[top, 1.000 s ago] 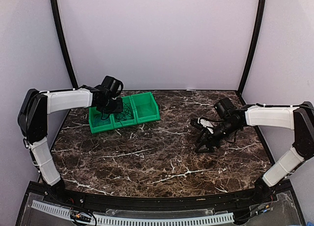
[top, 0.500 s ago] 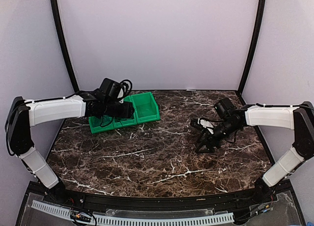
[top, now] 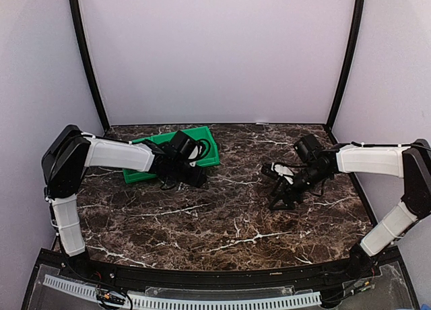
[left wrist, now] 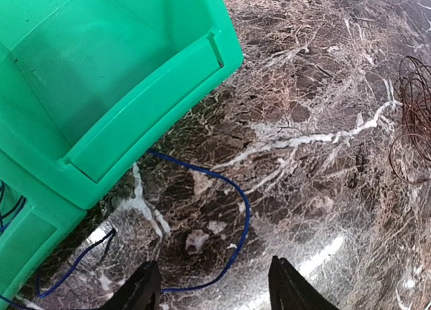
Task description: Untangle the cables
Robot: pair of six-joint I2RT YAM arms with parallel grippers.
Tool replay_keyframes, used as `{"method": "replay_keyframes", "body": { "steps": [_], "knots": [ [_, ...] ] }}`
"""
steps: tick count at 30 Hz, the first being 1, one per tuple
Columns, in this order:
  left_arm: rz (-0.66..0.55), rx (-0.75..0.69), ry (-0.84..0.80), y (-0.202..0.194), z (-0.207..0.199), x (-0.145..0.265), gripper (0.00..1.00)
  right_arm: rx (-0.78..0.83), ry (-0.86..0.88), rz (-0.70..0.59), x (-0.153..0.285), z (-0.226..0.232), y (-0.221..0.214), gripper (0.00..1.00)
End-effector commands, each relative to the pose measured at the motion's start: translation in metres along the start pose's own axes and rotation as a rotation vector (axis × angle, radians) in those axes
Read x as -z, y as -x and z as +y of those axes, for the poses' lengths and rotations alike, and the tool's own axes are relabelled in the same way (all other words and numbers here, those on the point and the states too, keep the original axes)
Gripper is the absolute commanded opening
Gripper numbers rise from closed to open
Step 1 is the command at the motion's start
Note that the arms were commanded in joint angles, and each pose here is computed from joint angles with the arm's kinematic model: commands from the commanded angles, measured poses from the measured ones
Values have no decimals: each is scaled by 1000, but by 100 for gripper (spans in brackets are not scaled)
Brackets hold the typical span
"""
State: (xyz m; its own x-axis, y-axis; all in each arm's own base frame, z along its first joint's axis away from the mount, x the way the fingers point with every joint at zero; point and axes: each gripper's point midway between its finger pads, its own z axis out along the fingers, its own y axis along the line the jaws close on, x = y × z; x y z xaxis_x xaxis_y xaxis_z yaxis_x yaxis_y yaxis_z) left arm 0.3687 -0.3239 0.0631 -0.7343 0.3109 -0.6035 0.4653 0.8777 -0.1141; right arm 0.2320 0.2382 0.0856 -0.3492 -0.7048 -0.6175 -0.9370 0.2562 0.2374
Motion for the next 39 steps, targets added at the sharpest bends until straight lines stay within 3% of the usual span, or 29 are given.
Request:
{"method": "replay_keyframes", "body": {
  "steps": [1, 3, 9, 12, 17, 20, 23, 29, 33, 39],
  "knots": [
    [-28, 6, -13, 17, -6, 0, 51, 14, -7, -1, 2, -1, 2, 72],
    [-19, 9, 6, 17, -3, -5, 41, 14, -7, 1, 2, -1, 1, 72],
    [11, 9, 28, 14, 0, -7, 23, 16, -5, 5, 1, -2, 1, 72],
    [21, 13, 38, 13, 2, -6, 24, 12, -4, 8, 1, -2, 0, 72],
    [48, 6, 10, 6, -3, -11, 37, 11, -2, 11, 0, -2, -1, 72],
    [68, 2, 5, 1, -4, -15, 37, 13, -2, 12, 0, -2, -1, 72],
    [80, -1, 8, -2, -3, -19, 30, 13, -4, 13, 0, -2, -1, 72],
    [86, -16, 24, 4, -2, -15, 2, 12, -5, 13, 0, -3, -1, 72],
    [62, -41, 62, 25, 1, 6, 0, 15, -7, 15, 0, -3, -1, 72],
    [-69, -93, 116, 70, 9, 56, 0, 14, -5, 16, -1, -3, -1, 72]
  ]
}}
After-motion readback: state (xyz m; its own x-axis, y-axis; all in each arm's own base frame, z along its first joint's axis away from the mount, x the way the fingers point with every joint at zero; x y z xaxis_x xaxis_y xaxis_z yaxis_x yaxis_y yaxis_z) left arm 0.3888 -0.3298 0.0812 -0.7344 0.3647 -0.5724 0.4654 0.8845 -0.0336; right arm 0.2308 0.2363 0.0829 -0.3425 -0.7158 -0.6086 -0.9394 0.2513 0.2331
